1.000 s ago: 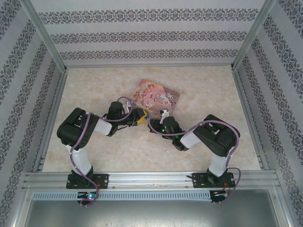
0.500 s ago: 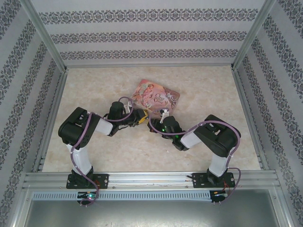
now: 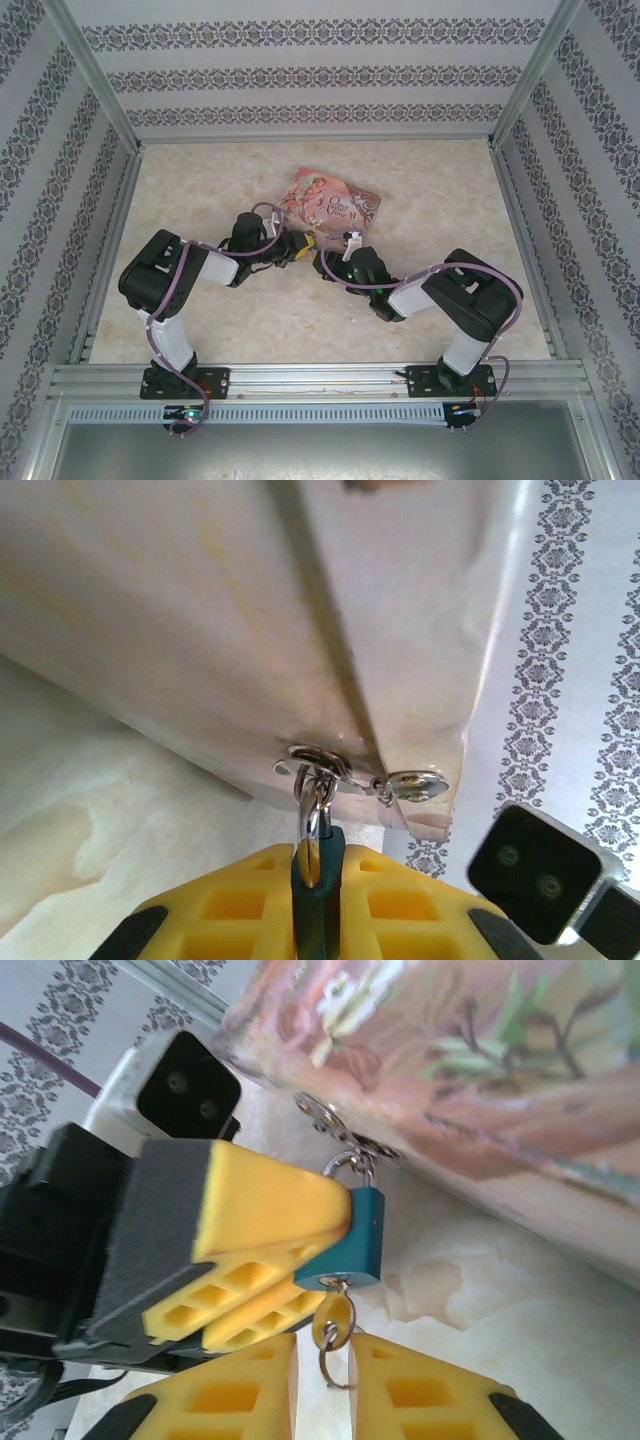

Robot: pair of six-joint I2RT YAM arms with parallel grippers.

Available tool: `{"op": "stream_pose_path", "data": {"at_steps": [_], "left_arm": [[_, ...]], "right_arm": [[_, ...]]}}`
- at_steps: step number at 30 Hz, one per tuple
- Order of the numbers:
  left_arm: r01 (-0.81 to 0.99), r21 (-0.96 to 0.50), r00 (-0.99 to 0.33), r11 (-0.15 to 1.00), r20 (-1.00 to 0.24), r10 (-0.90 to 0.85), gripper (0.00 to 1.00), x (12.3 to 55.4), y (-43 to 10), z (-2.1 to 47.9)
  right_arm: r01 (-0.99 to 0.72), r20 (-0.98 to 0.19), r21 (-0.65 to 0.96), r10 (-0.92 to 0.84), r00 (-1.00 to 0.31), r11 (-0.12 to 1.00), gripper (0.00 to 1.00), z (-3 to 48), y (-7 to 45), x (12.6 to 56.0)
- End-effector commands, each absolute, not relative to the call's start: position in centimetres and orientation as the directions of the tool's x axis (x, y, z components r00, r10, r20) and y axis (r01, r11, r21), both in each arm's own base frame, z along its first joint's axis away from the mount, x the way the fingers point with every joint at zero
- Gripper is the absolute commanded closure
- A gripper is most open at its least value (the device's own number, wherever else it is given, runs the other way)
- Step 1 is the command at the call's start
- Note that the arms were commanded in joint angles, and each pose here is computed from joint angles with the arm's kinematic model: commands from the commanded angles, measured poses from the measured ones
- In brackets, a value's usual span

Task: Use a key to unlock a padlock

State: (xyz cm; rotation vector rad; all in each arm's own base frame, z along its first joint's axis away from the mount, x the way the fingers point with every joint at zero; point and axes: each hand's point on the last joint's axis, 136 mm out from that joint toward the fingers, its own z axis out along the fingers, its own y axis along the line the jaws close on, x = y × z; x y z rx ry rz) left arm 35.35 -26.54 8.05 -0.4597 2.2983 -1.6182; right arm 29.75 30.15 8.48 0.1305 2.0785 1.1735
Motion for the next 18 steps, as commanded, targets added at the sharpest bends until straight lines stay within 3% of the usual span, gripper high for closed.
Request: {"op": "stream_pose_path", "data": {"at_steps": [1,9,14,18], "left_arm": [[-0.051,-0.947,-0.899,0.317,-0.095,-0.428,0.87,35.9,-26.7,9.6],[-0.112,-0.928,-0.889,0.355,-0.066,-0.453,0.87,35.6,-26.1,10.1],[-0.167,-0.912,-0.878,0.375,-0.035,-0.477,0.88,35.6,-25.6,10.3],[-0.199,-0.909,-0.878,0.365,0.000,-0.479,0.95,35.5,-25.8,10.7]], "right_arm": [[-0.300,-0.594,0.768,0.452,-0.665,0.566,0.78,11.0,29.4,30.2],[-0.385,-0.734,0.607,0.306,-0.606,0.695,0.64,12.9,28.0,29.5],[-0.491,-0.858,0.378,0.098,-0.504,0.785,0.57,15.5,27.4,28.8],[-0.598,-0.925,0.150,-0.103,-0.367,0.787,0.51,17.3,27.6,27.8]]}}
